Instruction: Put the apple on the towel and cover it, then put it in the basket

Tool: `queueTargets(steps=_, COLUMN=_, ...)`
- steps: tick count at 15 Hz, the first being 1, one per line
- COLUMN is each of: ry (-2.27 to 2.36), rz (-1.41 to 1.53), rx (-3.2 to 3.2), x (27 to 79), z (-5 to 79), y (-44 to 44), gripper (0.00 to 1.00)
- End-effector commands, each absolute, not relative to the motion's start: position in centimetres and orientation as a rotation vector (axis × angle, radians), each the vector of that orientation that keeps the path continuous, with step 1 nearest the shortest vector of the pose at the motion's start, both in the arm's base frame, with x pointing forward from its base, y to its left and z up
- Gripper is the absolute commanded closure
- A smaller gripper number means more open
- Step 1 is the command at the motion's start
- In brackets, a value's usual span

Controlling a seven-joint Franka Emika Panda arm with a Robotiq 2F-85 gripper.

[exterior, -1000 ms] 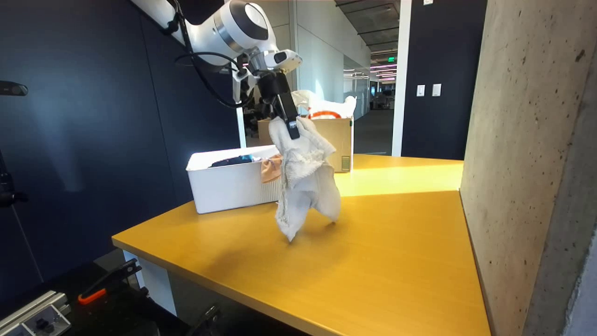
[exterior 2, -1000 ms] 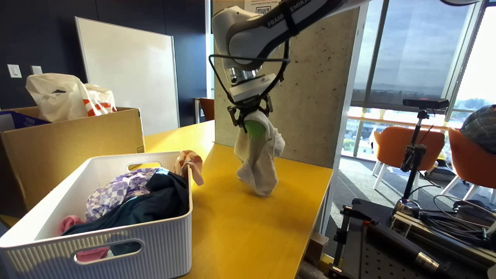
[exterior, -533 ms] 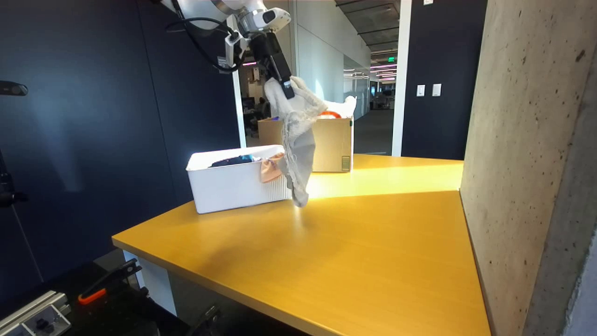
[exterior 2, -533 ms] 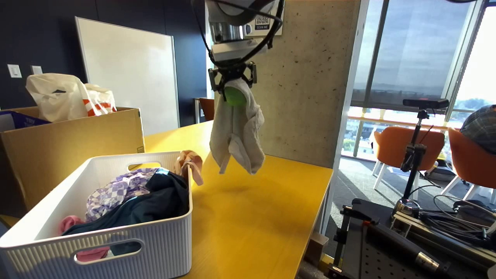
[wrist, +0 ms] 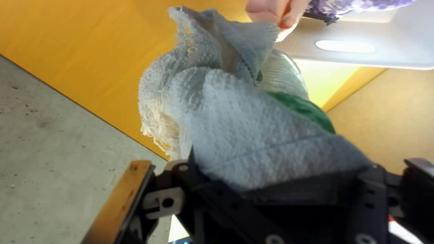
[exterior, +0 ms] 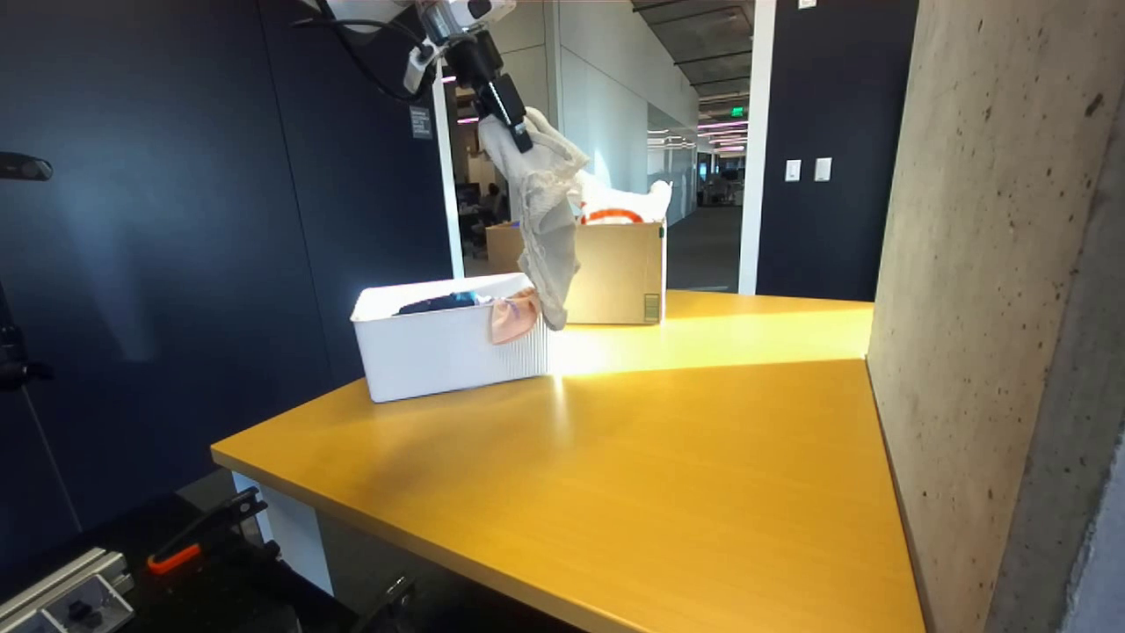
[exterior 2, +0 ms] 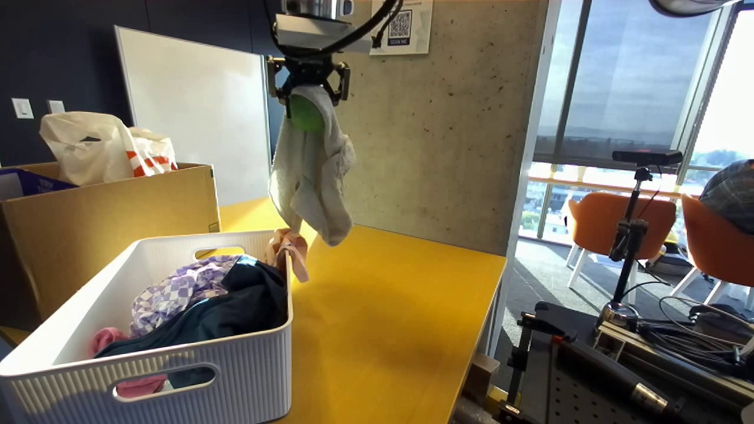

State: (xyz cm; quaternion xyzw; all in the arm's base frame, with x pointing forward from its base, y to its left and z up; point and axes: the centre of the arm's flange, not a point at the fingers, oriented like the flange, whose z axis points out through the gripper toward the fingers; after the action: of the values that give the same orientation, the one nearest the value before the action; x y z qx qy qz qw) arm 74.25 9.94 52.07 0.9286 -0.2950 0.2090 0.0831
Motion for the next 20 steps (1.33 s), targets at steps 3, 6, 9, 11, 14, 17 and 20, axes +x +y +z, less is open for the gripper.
queueTargets(steps=3, ry=-0.757, rz=0.824, rx=2.867, x=77.2, z=52.8, y=16.9, gripper=0.46)
queueTargets(steps=6, ry=-0.651, rz=0.851, rx=2.937, x=77.3, z=52.4, y=21.1, gripper=0.46)
queueTargets(steps=9, ry=-0.477, rz=0.817, rx=3.059, x=76.5, z=50.8, y=24.6, gripper=0.46)
queueTargets(steps=11, ry=-0.376, rz=0.787, rx=3.120, x=76.2, z=49.9, y=27.3, gripper=0.46)
queueTargets(steps=14, ry=-0.251, rz=0.747, rx=3.174, x=75.4, z=49.2, y=30.1, gripper=0.46)
queueTargets(steps=17, ry=-0.185, rz=0.727, rx=3.204, x=75.6, z=48.8, y=30.6, gripper=0.46)
queueTargets(steps=20, ry=-0.229, rz=0.697, rx=3.215, x=77.5, z=47.2, y=27.3, gripper=0.46)
